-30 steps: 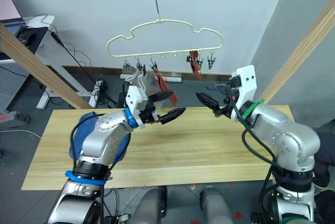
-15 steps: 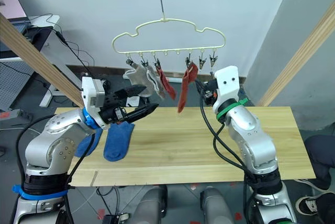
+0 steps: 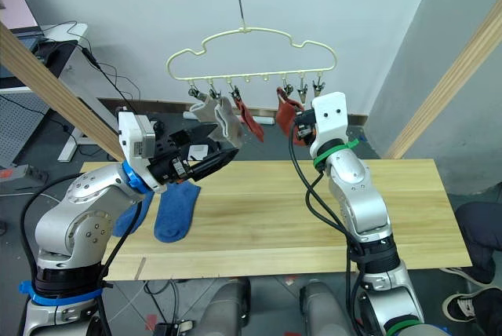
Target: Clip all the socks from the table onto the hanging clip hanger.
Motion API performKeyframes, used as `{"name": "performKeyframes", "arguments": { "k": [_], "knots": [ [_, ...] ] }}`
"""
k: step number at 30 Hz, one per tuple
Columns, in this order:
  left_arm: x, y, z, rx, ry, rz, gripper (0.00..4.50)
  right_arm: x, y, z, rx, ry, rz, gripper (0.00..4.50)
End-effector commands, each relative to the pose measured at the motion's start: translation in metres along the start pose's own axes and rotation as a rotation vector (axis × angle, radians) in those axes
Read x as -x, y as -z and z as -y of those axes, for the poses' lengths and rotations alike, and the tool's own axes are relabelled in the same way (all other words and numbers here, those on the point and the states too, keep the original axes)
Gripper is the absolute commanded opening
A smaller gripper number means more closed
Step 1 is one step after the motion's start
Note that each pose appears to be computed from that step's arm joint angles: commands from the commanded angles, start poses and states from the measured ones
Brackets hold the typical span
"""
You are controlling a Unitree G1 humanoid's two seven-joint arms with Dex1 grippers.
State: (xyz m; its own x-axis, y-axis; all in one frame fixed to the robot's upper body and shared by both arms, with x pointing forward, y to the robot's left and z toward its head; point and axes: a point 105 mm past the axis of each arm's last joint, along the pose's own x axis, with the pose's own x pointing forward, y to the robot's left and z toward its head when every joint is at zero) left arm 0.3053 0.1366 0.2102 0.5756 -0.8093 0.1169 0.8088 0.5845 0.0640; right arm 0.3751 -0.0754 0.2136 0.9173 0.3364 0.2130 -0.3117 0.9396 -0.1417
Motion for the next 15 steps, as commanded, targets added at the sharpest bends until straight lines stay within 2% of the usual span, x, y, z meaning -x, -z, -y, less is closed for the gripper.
{"name": "performKeyframes", "arguments": {
  "k": [1,15],
  "knots": [
    [-0.002,-0.011,0.008,-0.034,0.030,0.032,4.50,-0.005,-0.017,-0.001,0.006,0.011,0.073,2.00],
    [-0.002,-0.013,0.010,-0.037,0.024,0.032,4.50,-0.022,-0.018,0.002,-0.015,0.054,0.075,2.00]
  ]
}}
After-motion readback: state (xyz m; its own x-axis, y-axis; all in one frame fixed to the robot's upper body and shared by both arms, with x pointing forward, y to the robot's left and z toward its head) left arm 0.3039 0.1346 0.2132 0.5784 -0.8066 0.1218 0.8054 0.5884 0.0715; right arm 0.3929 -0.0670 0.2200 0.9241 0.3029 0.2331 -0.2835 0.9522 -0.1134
